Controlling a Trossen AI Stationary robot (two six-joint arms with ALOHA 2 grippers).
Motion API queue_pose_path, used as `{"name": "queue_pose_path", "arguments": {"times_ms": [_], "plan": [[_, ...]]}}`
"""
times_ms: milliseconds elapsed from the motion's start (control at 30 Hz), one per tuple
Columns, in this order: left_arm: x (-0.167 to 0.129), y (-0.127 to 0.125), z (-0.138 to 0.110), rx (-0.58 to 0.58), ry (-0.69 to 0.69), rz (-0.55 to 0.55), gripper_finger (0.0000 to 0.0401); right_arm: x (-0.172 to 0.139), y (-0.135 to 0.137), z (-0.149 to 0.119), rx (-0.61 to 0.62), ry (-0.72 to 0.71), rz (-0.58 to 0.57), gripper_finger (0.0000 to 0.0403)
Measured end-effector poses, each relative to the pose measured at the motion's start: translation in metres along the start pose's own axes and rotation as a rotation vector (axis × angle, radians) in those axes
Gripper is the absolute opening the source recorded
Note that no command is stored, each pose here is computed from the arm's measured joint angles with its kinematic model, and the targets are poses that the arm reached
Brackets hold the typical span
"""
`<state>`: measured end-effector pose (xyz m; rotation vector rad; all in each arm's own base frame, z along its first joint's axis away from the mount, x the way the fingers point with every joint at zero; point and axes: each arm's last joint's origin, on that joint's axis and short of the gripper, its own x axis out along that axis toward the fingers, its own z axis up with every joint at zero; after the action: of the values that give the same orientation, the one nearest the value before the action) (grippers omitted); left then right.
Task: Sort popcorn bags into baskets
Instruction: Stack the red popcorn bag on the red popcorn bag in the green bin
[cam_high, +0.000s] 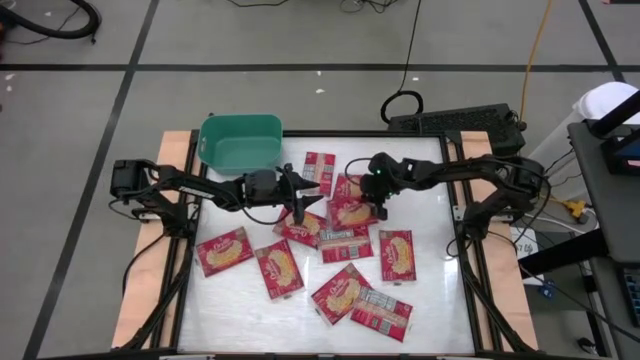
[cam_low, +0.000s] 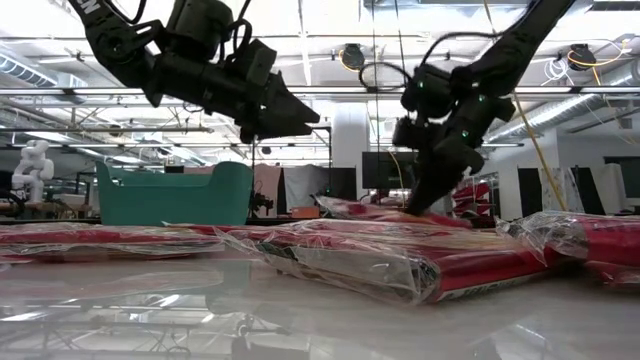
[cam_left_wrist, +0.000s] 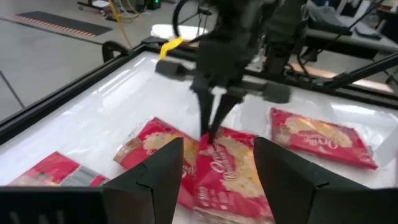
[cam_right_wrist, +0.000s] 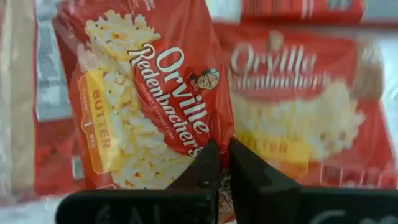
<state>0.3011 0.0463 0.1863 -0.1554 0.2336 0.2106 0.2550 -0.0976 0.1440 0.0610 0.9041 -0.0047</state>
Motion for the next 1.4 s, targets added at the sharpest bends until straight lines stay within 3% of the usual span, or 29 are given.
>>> {"name": "queue_pose_path", "arguments": {"times_ms": [500, 667, 967, 1167, 1400], "plan": [[0.000, 0.000, 0.000, -0.021, 0.002, 0.003, 0.0204, -0.022, 0.061, 0.035, -0.079, -0.189, -0.320, 0.0001], [0.000, 0.002, 0.000, -0.017, 0.004, 0.016, 0.0229, -0.024, 0.076, 0.038, -0.079, -0.224, -0.491, 0.0001], [0.000, 0.003, 0.000, 0.003, -0.002, 0.067, 0.0268, -0.028, 0.100, 0.048, -0.108, -0.345, -0.604, 0.0000], [0.000, 0.001, 0.007, -0.002, -0.071, 0.002, 0.0231, -0.030, 0.104, 0.049, -0.099, -0.361, -0.678, 0.0000], [-0.001, 0.000, 0.011, -0.014, -0.110, -0.006, 0.0139, -0.031, 0.105, 0.051, -0.087, -0.384, -0.676, 0.0001]]}}
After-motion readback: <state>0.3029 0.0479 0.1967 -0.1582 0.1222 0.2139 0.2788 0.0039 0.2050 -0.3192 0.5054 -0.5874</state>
